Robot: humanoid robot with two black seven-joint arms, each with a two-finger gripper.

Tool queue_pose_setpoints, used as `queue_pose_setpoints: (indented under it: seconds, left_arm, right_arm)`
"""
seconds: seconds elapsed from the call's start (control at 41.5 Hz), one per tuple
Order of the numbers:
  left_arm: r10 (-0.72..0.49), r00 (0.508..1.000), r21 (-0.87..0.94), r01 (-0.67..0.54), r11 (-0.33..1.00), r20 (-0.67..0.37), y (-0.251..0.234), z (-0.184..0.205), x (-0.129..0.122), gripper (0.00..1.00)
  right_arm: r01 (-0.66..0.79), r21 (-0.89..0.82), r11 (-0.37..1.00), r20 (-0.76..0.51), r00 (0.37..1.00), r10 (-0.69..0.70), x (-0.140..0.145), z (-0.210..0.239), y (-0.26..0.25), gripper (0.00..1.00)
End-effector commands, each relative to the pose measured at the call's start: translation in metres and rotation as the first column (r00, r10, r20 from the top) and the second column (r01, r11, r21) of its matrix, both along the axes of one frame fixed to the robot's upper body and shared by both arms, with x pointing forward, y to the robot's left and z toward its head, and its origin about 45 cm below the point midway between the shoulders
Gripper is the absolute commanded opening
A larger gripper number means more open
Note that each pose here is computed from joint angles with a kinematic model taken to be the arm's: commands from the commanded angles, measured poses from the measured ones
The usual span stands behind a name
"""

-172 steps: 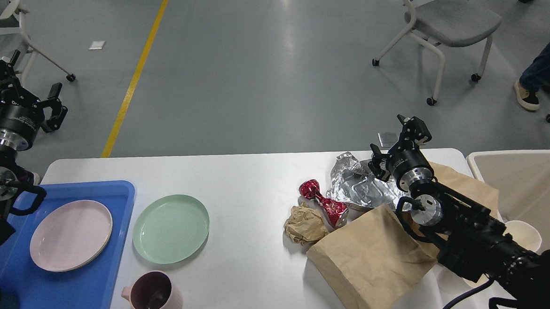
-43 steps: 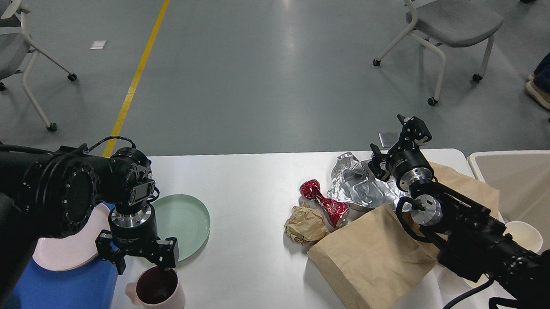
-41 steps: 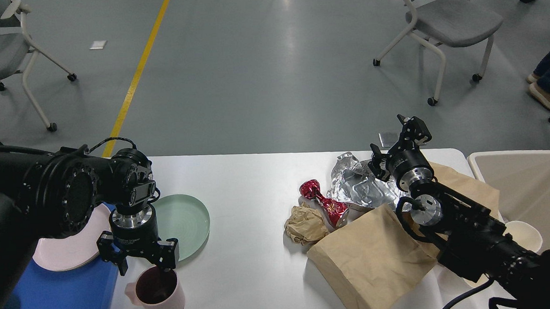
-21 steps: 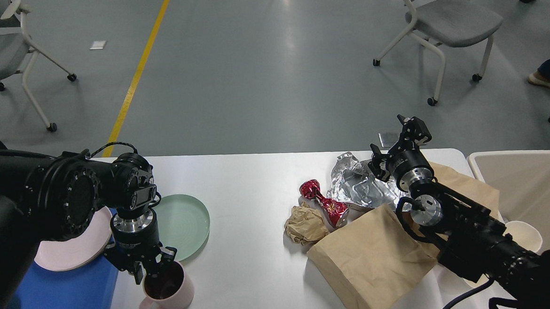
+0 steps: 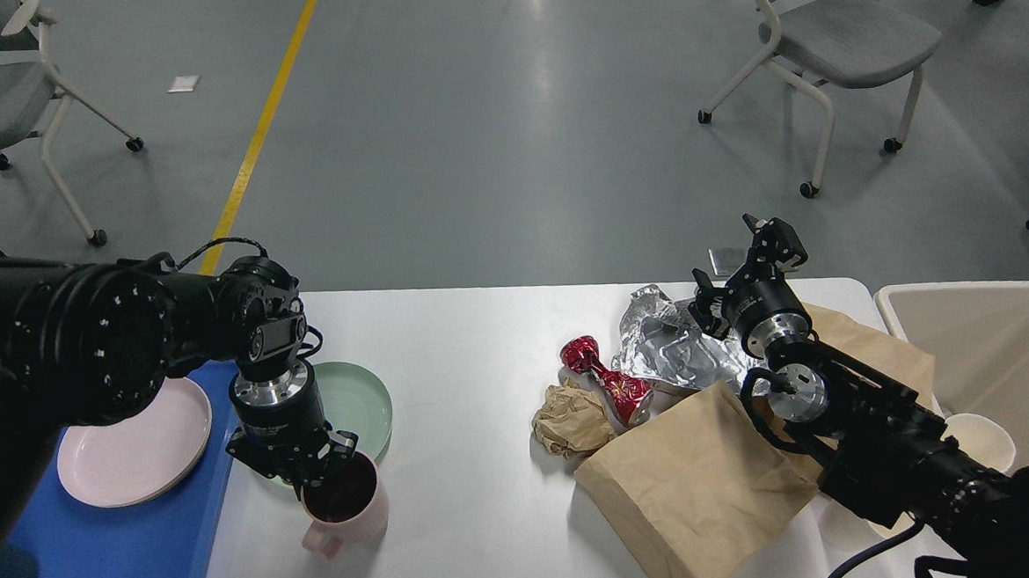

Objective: Tidy desktop
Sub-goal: 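Lift the pink mug with the left gripper and set it on the blue tray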

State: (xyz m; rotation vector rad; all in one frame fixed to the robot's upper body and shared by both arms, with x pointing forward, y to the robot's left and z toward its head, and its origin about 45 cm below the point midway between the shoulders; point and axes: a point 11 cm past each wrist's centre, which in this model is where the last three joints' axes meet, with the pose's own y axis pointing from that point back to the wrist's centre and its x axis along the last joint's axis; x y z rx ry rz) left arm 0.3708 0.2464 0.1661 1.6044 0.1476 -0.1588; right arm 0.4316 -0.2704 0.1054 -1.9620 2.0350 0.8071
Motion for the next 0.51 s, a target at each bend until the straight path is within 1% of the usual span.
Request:
queue_pose_setpoints:
  seconds: [0.0,0.024,0.048,0.145,0.169,0.241,0.386,0.482]
  left_arm:
    - [-0.002,0.999,-0.004,0.002,1.0,0.052,-0.002,0.027,0.014,0.0]
    - [0.003,0.998,-0.005,-0.003,1.0,0.07,0.0,0.034,0.019,0.0]
    - [0.027,0.994,-0.008,-0.026,1.0,0.103,0.009,0.05,0.026,0.0]
    - [0.1,0.983,-0.014,-0.099,0.995,0.153,0.039,0.077,0.034,0.0]
    - [0.137,0.975,-0.021,-0.135,0.991,0.175,0.054,0.087,0.036,0.0]
    - [0.191,0.963,-0.036,-0.188,0.982,0.192,0.075,0.095,0.036,0.0]
    - [0.299,0.934,-0.047,-0.295,0.954,0.195,0.12,0.096,0.024,0.0]
    - [0.401,0.899,-0.044,-0.4,0.915,0.173,0.165,0.087,0.003,0.0]
  right_arm:
    - [0.001,0.0,1.0,-0.001,1.0,-0.001,0.0,0.0,0.0,1.0]
    - [0.0,-0.001,1.0,-0.001,1.0,0.0,0.0,-0.001,0.0,1.0]
    - [0.0,-0.001,1.0,-0.001,1.0,0.0,0.0,-0.001,0.0,1.0]
    - [0.001,0.0,1.0,-0.001,1.0,-0.001,0.0,0.0,0.0,1.0]
    - [0.0,-0.001,1.0,-0.001,1.0,0.0,0.0,-0.001,0.0,1.0]
    - [0.0,-0.001,1.0,-0.001,1.0,0.0,0.0,-0.001,0.0,1.0]
    - [-0.001,-0.001,1.0,0.0,1.0,0.001,0.0,0.0,0.0,1.0]
    - [0.001,0.0,1.0,-0.001,1.0,-0.001,0.0,0.0,0.0,1.0]
